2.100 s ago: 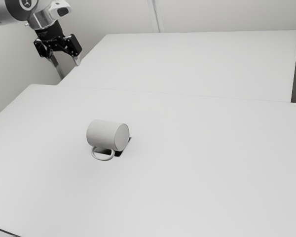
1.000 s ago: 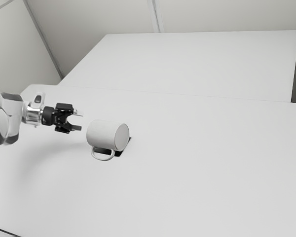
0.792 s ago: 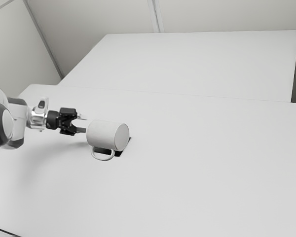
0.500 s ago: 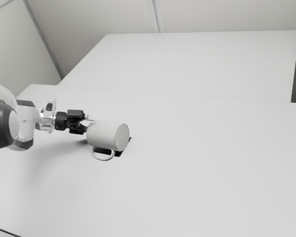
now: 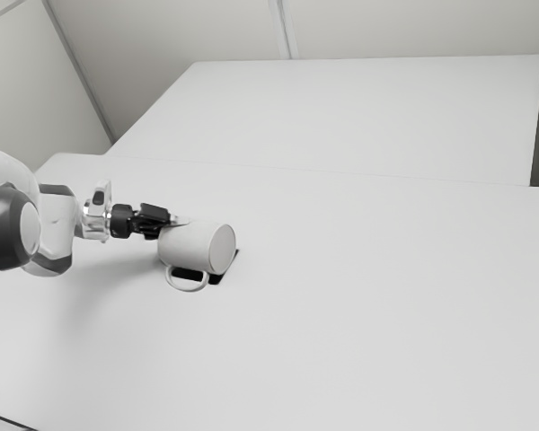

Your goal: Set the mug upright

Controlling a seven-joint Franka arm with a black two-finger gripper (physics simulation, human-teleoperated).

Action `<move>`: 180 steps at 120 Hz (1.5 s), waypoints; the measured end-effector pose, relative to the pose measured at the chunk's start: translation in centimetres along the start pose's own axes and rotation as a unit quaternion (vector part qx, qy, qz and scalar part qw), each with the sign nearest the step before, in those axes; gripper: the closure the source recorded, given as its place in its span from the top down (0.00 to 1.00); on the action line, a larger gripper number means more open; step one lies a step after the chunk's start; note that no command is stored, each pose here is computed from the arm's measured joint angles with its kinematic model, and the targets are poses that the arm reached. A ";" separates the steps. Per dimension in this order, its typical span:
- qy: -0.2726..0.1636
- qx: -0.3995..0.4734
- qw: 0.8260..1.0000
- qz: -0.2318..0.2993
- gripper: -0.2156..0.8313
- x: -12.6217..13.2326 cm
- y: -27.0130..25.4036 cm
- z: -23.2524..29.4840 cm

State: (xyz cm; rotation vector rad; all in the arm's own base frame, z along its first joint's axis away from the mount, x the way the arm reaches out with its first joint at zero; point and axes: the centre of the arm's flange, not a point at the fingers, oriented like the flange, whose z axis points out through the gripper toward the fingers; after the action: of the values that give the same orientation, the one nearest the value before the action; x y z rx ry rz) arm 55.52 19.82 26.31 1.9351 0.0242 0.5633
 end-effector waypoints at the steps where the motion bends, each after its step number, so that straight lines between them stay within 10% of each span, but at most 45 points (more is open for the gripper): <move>1: 0.001 -0.001 1.000 0.001 0.22 0.0 0.0 0.0; 62: 0.019 -0.061 0.993 0.099 0.07 5.9 6.4 2.1; 83: -0.072 0.005 0.976 0.208 0.07 11.3 11.7 2.6; 100: -0.196 0.128 0.931 0.279 0.07 12.7 14.5 3.9; 119: -0.334 0.279 0.845 0.312 0.07 13.0 18.8 4.8; 141: -0.389 0.391 0.784 0.285 0.07 10.2 21.5 6.6; 180: -0.317 0.475 0.792 0.218 0.06 -0.8 21.1 8.4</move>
State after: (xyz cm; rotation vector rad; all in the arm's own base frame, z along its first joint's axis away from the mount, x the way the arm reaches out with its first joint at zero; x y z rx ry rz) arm 53.10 3.33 41.71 3.0788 -0.7142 0.1296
